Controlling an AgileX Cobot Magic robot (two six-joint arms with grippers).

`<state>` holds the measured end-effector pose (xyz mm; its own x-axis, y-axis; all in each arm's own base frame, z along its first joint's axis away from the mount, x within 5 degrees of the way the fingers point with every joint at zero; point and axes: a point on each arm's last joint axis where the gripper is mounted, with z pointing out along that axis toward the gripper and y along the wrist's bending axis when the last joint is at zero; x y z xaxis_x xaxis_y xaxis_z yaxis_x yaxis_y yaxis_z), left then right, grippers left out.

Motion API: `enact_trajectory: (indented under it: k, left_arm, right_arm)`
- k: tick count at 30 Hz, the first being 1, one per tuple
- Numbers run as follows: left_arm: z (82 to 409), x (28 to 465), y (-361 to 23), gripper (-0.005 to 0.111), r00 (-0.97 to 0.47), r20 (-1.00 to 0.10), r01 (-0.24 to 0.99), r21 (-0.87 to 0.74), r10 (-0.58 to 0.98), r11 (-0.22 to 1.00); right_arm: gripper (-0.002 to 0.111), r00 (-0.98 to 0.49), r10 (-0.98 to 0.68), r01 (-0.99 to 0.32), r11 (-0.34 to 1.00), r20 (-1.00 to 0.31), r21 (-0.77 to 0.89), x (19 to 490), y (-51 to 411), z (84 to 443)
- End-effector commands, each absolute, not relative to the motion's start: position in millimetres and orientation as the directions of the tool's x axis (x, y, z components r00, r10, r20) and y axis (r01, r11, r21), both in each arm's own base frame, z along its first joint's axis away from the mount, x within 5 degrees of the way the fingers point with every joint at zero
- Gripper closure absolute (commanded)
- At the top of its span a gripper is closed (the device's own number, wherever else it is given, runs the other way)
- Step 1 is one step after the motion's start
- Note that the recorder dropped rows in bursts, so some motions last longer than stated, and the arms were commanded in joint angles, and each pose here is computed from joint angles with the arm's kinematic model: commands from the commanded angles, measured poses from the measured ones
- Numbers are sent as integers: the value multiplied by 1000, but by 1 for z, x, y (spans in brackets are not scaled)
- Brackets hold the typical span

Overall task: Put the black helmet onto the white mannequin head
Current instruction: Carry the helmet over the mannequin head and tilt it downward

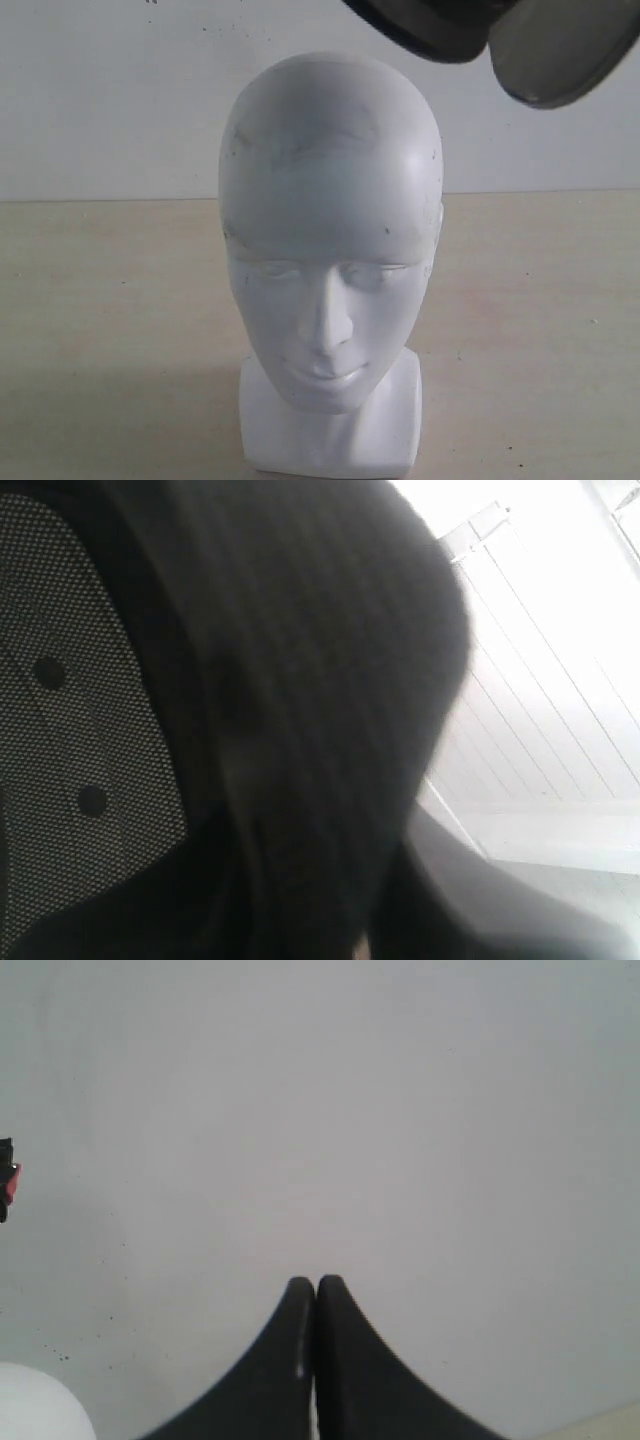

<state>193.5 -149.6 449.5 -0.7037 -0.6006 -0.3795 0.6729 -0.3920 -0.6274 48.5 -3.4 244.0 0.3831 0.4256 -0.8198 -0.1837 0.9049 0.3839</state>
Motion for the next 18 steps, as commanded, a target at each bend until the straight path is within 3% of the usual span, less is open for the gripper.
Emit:
enact_trajectory:
  k: [1,18]
  left_arm:
    - [463,189,-150,102,-708,-360,688,-545,-607,-479]
    - [450,196,-162,102,-712,-425,688,-582,-558,-434]
  right_arm:
    - [109,382,438,-191,899,-814,394,48,-3,244]
    - [109,379,483,-211,876,-789,434,48,-4,245]
